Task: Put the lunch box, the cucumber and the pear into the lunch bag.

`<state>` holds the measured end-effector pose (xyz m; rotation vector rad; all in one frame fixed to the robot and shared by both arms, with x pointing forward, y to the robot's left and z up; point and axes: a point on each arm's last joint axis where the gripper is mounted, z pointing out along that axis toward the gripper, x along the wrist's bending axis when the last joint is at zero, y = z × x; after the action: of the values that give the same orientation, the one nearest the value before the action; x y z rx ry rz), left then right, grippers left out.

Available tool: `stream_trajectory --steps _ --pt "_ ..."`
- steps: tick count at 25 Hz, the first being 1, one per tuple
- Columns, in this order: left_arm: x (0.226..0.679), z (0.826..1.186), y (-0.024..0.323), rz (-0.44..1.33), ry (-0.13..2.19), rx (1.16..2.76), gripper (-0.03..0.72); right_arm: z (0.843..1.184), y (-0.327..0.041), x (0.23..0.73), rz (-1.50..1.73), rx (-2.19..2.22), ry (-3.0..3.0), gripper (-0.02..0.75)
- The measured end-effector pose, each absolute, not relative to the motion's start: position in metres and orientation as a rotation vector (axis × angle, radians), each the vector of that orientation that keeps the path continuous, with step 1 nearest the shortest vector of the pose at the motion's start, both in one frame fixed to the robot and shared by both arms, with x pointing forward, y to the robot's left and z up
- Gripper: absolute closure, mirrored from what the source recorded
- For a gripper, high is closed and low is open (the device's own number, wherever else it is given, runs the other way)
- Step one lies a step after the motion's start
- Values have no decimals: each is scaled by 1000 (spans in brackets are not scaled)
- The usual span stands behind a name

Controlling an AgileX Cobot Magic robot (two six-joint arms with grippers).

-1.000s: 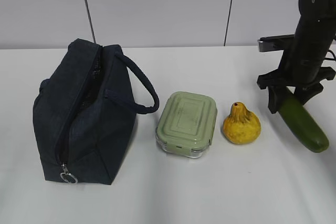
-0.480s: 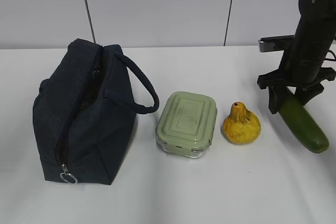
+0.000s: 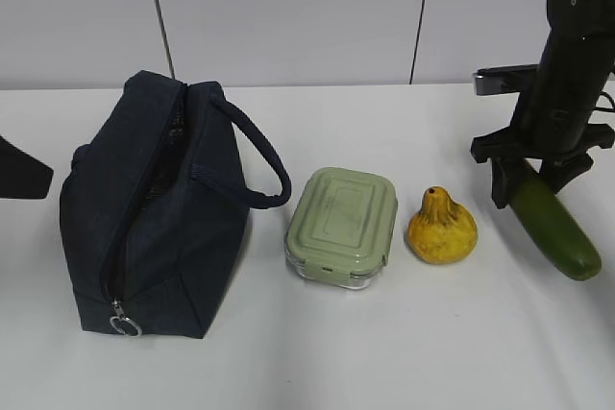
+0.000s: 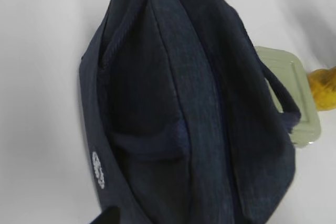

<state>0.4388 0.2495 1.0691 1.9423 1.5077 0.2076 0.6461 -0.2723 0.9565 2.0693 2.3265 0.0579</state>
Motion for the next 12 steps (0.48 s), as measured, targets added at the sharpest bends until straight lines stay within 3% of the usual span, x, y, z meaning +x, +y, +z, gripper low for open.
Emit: stream_trajectory --steps 12 --pt "497 1033 242 16 1596 2046 354 957 -272 646 58 2074 2323 317"
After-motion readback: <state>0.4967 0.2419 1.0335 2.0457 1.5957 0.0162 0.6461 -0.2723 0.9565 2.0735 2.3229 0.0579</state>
